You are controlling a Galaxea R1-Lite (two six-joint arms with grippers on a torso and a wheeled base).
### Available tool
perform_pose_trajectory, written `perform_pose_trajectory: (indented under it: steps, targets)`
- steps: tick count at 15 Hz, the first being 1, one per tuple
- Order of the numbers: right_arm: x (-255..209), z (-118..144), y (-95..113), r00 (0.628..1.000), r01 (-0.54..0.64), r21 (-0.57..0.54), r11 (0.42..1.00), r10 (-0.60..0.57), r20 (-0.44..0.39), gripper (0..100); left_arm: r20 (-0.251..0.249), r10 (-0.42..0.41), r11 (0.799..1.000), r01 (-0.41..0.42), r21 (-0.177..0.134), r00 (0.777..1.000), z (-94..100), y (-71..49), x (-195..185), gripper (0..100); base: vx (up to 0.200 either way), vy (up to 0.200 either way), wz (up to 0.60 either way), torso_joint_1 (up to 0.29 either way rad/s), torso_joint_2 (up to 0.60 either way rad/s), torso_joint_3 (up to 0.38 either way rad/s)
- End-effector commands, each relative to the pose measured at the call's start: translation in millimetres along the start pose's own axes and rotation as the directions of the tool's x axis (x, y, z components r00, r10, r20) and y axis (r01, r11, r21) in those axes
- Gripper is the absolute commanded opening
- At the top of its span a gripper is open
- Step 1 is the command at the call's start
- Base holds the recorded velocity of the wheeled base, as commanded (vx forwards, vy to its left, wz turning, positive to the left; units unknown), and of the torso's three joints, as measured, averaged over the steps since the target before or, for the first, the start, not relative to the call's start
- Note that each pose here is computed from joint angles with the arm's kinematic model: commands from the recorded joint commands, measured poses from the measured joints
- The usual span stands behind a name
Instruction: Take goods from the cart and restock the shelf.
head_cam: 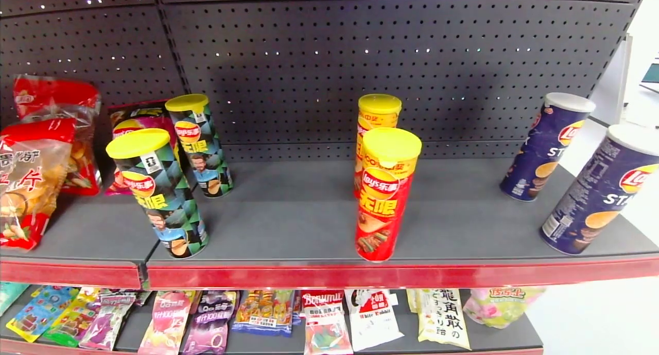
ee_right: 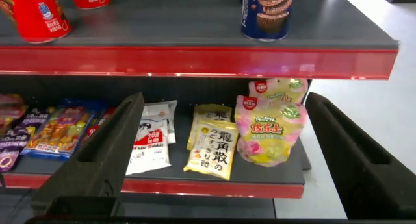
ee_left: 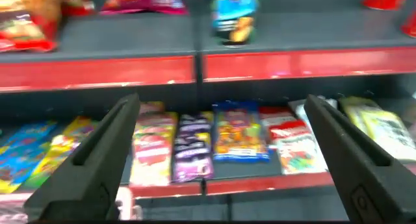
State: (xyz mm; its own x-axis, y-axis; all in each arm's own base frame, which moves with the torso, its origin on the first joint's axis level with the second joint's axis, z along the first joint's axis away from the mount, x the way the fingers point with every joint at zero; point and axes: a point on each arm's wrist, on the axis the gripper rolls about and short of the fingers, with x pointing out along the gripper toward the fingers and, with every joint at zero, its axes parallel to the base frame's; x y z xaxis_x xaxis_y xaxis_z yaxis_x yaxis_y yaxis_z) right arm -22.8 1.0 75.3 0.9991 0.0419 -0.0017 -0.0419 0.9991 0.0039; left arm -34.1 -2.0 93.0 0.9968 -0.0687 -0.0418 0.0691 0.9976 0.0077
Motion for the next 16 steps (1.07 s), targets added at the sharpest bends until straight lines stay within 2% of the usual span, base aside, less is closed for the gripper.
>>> perform_pose_trajectory:
  steps: [1,2,4,16]
  targets:
    - [0.1,0.1,0.0,1.000,-0.001,-0.001,1.000,0.001,-0.001,100,-0.003,0.021,1.000,-0.021,-0.005,1.000,-9.0,0.8,5.7,100,0.000,0.000,0.00,0.000,0.00,0.000]
    - [0.1,0.1,0.0,1.000,-0.001,0.001,1.000,0.001,-0.001,100,0.028,0.018,1.000,-0.018,-0.006,0.999,-9.7,0.9,7.7,100,0.000,0.000,0.00,0.000,0.00,0.000]
    - [0.1,0.1,0.0,1.000,-0.001,0.001,1.000,0.001,-0.001,100,0.039,0.020,1.000,-0.020,-0.009,0.999,-17.1,1.2,12.1,100,0.000,0.000,0.00,0.000,0.00,0.000]
    - [0.0,0.0,-0.1,1.000,0.005,0.002,1.000,-0.005,0.000,100,0.037,0.022,1.000,-0.021,-0.009,0.999,-17.0,1.3,12.0,100,0.000,0.000,0.00,0.000,0.00,0.000]
